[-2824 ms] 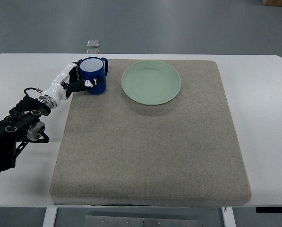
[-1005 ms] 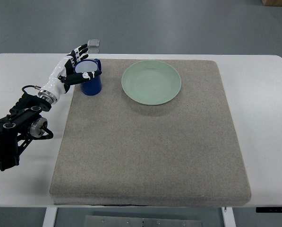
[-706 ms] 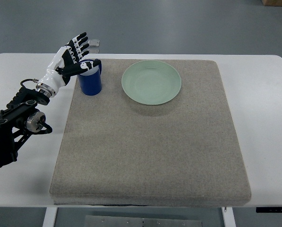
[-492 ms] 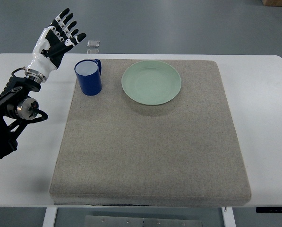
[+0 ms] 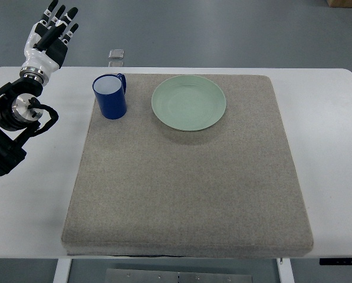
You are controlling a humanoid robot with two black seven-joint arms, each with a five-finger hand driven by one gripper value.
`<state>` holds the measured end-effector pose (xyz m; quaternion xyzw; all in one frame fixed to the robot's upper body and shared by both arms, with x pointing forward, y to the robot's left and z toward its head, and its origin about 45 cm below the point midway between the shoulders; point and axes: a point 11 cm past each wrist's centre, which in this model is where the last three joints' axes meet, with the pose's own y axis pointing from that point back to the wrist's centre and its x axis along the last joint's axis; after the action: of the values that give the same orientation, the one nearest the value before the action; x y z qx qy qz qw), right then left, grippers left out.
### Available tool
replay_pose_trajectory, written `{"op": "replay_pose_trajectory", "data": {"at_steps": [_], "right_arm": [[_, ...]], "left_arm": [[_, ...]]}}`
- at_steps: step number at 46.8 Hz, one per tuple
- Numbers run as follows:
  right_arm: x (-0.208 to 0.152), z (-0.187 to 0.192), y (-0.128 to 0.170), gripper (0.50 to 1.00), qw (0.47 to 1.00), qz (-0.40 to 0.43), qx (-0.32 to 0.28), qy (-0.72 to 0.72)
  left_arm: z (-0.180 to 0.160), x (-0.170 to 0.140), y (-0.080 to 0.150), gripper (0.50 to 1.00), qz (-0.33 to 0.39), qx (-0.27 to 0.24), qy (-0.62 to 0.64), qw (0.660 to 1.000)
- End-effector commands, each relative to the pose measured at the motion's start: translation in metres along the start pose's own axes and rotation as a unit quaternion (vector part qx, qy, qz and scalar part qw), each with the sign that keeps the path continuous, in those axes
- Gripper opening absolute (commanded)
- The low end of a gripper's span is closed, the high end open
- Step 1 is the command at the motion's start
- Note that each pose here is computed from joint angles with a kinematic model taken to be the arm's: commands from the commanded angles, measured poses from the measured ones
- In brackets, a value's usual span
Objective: Place cup left of plate with left hand
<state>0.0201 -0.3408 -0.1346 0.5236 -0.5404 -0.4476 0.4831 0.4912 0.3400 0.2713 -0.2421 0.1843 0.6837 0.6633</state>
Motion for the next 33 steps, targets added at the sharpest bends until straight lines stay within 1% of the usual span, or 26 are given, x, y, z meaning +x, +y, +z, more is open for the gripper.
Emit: {"op": "replay_pose_trajectory", "data": {"at_steps": [1, 10, 18, 27, 33], "right_arm": [[0.0, 0.0, 0.0, 0.934, 1.0, 0.0, 0.0, -0.001], [0.0, 0.0, 0.0, 0.934, 1.0, 0.0, 0.0, -0.001], [0.0, 0.0, 0.0, 0.934, 1.0, 0.0, 0.0, 0.0], [0.0, 0.0, 0.0, 0.934, 1.0, 0.0, 0.0, -0.001], [0.0, 0.0, 0.0, 0.934, 1.0, 0.0, 0.0, 0.0]], "left_arm": [[-0.001, 0.0, 0.0, 0.994, 0.004, 0.001, 0.008, 1.0], [0.0, -0.002, -0.001, 0.996, 0.001, 0.0, 0.007, 1.0], [0.011, -0.012, -0.008, 0.996, -0.01, -0.011, 0.007, 1.0], [0.016, -0.012, -0.009, 0.996, -0.015, -0.015, 0.0, 1.0], [0.026, -0.015, -0.012, 0.996, -0.018, -0.024, -0.004, 1.0]]}}
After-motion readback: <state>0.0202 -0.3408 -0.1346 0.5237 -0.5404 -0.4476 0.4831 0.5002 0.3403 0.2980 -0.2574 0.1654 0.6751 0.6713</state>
